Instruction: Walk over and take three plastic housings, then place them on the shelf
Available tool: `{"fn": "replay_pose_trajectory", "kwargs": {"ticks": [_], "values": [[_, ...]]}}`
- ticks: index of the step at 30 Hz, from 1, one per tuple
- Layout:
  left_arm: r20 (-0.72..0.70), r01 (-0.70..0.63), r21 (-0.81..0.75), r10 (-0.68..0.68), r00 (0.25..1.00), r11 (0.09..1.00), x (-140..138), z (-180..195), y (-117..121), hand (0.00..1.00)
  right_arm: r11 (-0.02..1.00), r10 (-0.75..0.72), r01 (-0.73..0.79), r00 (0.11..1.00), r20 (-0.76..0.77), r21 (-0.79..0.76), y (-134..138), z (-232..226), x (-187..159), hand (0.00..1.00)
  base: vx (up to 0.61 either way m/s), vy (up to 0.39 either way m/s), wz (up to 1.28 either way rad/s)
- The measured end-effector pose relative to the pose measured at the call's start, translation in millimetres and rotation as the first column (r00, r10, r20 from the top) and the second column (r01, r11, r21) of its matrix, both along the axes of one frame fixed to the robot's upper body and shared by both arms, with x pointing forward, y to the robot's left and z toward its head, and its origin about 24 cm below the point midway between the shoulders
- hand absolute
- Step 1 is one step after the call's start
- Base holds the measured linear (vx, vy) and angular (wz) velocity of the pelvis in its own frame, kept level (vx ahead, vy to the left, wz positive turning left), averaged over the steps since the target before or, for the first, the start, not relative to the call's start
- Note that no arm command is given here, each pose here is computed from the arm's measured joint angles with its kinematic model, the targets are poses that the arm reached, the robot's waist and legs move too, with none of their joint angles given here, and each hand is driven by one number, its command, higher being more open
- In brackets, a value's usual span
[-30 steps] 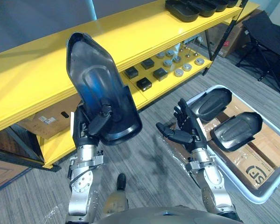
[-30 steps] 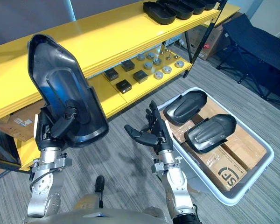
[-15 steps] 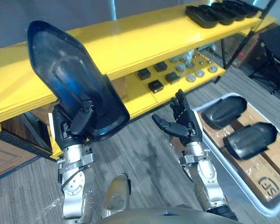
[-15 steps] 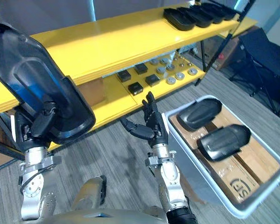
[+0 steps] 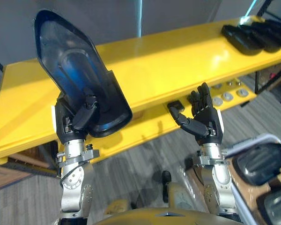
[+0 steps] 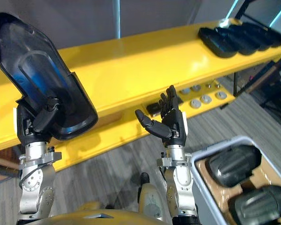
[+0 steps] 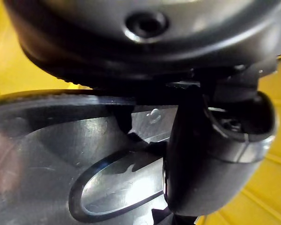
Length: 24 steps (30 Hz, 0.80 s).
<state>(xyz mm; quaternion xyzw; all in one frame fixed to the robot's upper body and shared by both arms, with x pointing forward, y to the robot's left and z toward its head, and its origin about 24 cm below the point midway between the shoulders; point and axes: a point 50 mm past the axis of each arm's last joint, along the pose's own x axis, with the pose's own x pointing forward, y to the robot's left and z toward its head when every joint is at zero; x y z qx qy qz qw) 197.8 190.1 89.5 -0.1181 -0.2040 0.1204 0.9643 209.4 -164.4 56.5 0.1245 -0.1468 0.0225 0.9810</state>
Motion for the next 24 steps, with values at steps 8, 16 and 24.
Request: {"fn": "replay_pose_trajectory", "kwargs": {"ticks": [8,16,24], "values": [[-0.131,0.057,-0.05,-0.063,0.989,0.997,5.3,-29.2,-17.3,0.0,0.995,-0.075,0.08,0.994,0.082,-0.056,-15.3,21.5,10.7,1.0,0.31,-0.175,0.07],[-0.072,0.162,0.004,-0.161,0.984,0.987,12.3,-19.5,-20.3,0.0,0.961,-0.232,0.267,0.92,0.315,-0.072,-59.1,64.6,-8.8,1.0,0.1,0.045,-0.05],[-0.133,0.433,0.024,-0.427,0.895,0.901,36.2,-6.1,-59.6,0.0,0.964,-0.246,0.263,0.933,0.263,-0.03,-57.7,55.8,-25.9,1.0,0.05,0.204,-0.34]]}}
